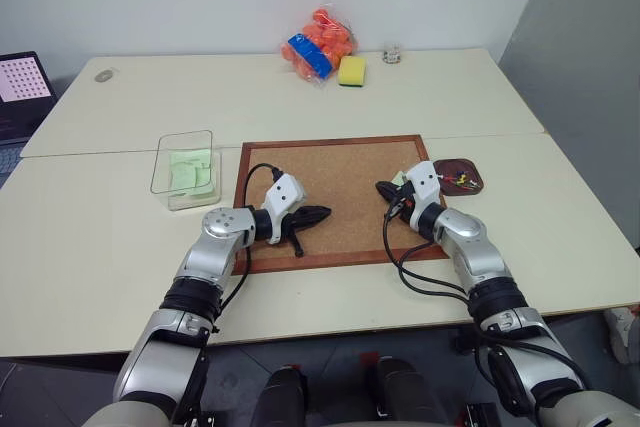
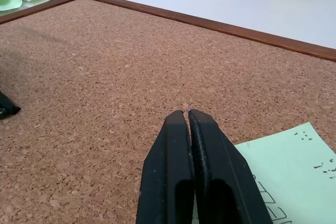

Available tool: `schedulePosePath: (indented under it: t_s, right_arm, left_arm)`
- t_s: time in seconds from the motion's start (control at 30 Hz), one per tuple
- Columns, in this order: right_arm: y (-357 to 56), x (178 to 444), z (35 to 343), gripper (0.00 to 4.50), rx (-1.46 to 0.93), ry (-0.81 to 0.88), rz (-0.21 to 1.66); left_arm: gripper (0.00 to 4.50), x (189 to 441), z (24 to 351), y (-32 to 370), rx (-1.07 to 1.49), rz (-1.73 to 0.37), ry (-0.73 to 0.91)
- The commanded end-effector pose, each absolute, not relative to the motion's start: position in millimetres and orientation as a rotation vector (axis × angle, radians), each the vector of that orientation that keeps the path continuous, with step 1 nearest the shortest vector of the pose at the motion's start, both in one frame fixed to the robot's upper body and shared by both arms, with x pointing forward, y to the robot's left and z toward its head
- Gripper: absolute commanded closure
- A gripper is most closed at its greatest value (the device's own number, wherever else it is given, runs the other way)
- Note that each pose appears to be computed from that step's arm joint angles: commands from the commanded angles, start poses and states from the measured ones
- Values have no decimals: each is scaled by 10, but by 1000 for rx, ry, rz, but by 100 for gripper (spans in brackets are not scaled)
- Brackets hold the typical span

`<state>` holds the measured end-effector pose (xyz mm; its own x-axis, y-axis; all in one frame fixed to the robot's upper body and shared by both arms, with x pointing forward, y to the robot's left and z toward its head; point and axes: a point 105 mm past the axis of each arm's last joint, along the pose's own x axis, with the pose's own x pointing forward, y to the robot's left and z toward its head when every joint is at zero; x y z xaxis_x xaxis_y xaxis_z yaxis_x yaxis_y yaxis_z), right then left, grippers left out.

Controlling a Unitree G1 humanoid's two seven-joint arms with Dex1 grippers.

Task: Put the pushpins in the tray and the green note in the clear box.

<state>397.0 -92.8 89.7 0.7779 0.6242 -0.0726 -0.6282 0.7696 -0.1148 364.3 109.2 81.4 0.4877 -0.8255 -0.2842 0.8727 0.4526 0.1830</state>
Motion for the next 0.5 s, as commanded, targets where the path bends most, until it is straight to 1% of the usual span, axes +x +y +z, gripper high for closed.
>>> schedulePosePath:
  t_s: [0.03, 0.23, 0.5]
  right_arm:
    - [-1050, 4024, 1522, 446, -95, -196, 626]
    - [-1026, 3963, 1770, 446, -71, -246, 630]
    - [-988, 3918, 1866, 446, -51, -251, 637]
  left_arm:
    - [450, 3647, 708, 1196, 338, -1020, 215]
    - [450, 3638, 695, 1182, 333, -1022, 215]
    - [450, 3648, 725, 1105, 314, -1028, 194]
